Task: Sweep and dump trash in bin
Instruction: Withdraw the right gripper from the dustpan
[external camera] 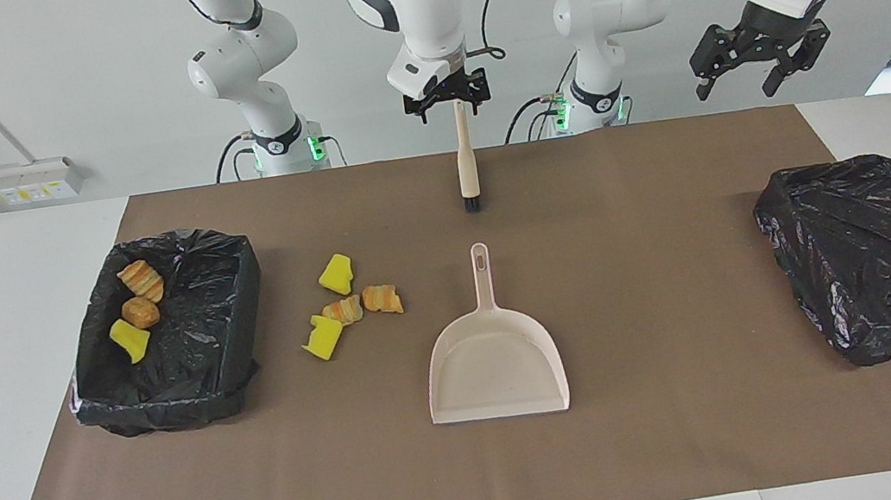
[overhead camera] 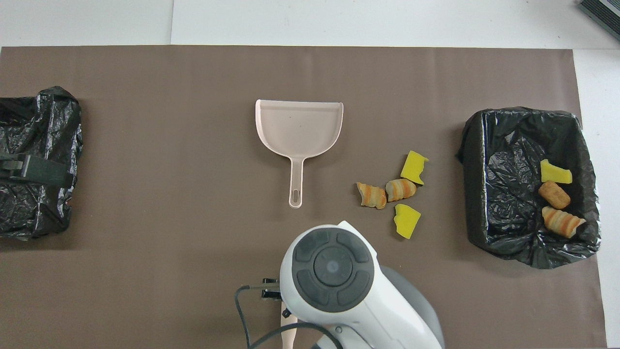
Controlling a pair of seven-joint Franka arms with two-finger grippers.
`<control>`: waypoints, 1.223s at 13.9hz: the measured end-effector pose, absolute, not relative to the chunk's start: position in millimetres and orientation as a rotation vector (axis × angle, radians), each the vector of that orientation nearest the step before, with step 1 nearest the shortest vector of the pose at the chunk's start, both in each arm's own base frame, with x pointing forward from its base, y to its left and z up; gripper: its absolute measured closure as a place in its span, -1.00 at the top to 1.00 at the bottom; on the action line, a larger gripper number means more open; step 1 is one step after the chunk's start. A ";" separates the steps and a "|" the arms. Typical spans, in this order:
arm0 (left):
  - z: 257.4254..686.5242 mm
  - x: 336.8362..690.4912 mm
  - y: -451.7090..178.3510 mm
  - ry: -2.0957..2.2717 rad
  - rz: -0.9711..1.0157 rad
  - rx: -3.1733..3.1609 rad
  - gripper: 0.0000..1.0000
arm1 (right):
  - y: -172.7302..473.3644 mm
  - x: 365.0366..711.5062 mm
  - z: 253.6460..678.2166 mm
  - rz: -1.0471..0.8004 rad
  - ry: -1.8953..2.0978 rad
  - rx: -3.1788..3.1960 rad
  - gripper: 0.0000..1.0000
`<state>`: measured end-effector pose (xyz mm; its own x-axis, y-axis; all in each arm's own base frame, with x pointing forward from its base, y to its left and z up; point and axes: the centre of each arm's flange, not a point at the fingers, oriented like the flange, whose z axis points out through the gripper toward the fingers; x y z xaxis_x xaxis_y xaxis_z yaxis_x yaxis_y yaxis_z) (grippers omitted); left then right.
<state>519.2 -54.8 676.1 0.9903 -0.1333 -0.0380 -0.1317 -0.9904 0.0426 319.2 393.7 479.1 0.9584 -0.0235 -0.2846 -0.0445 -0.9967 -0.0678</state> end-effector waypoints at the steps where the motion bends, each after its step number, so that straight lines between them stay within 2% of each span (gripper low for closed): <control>1: 676.1 519.2 -54.9 -0.205 -0.063 3.094 1.00 | 395.8 302.3 464.8 0.456 0.057 -3.040 1.00; 6: 676.3 520.1 -43.9 -0.168 -0.062 3.096 1.00 | 414.6 243.7 401.5 0.436 0.127 -3.026 1.00; 10: 677.1 521.3 -42.6 -0.164 -0.046 3.096 1.00 | 425.8 207.2 371.7 0.379 0.195 -2.987 1.00; 13: 676.1 526.5 -55.8 -0.199 0.010 3.094 1.00 | 418.9 201.7 352.8 0.347 0.237 -2.966 1.00; 17: 668.6 534.5 -107.1 -0.334 0.115 3.073 1.00 | 415.4 197.8 339.3 0.316 0.264 -2.939 1.00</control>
<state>534.5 -107.1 668.6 0.9740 -0.2125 0.0791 -0.2161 -0.9756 0.0399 197.8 415.4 339.3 0.9618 -0.1566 -0.2246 -0.1934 -0.9693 -0.1520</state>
